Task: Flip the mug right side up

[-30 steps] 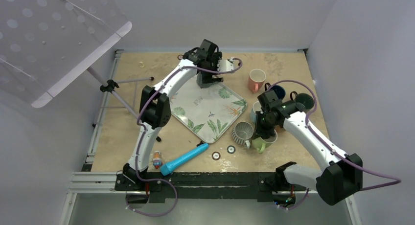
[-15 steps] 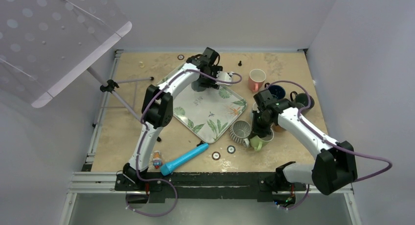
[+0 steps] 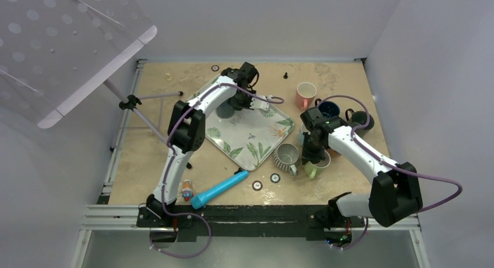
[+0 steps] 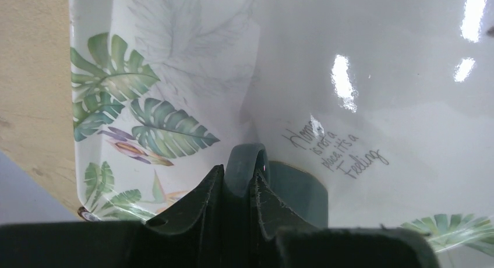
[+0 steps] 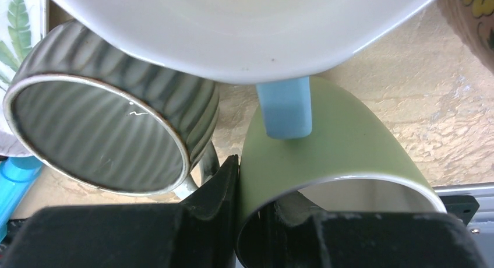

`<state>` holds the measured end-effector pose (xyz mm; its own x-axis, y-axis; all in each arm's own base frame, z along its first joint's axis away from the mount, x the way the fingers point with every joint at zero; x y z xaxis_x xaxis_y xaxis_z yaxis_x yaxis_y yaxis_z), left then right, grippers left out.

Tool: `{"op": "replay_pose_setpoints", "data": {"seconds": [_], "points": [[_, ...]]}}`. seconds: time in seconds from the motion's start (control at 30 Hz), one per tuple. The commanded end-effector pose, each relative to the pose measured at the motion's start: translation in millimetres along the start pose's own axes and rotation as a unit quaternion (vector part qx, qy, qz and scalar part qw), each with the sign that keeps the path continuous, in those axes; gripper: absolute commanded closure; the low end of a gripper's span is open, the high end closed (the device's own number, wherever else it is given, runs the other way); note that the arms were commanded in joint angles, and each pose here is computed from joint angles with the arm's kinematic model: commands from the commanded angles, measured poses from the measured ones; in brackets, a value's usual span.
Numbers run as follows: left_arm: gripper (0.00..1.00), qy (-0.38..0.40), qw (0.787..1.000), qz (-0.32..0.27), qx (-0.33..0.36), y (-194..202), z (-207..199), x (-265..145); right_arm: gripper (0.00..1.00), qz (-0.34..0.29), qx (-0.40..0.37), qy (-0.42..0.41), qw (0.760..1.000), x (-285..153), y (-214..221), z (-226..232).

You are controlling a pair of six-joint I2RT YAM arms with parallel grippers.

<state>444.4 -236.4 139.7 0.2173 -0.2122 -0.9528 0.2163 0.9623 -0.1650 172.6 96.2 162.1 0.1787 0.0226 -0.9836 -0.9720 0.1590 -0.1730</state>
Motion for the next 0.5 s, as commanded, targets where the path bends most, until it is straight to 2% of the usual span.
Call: {"op": "replay_pose_setpoints", "data": {"seconds": [0.0,0.1,0.2,0.33,0.47], "points": [[1.00,0.010,1.000,0.020,0.001,8.5,-7.5,-19.7,0.93,-0.039,0.013,0.002,0.999,-1.8,-6.6,0.9],[1.00,0.004,0.999,0.031,-0.007,10.5,-6.7,-26.9,0.84,-0.038,0.015,-0.004,0.999,3.1,-6.3,2.2],[1.00,-0.017,0.999,0.028,-0.037,10.0,-1.2,-40.8,0.67,-0.040,0.014,-0.010,0.999,1.8,-6.5,3.2],[1.00,-0.063,0.993,-0.028,-0.096,2.4,7.7,-79.1,0.54,-0.060,0.018,-0.013,0.998,-10.7,-7.9,1.9],[1.00,-0.104,0.978,-0.093,-0.158,-6.3,11.9,-124.0,0.49,-0.074,0.015,-0.022,0.997,-25.2,-10.5,2.4]]}}
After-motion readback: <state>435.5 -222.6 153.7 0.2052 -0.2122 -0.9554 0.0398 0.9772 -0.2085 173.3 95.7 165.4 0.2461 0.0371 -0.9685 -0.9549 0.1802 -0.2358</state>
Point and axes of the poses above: each gripper's point midway between its finger pads, its own x axis out along the fingers, its own z axis along the line the jaws close on, y = z × x, the point moved 9 cm from there along -x, back along the fingers, and after that the axes turned 4 degrees about -x, right-handed, at the moved point
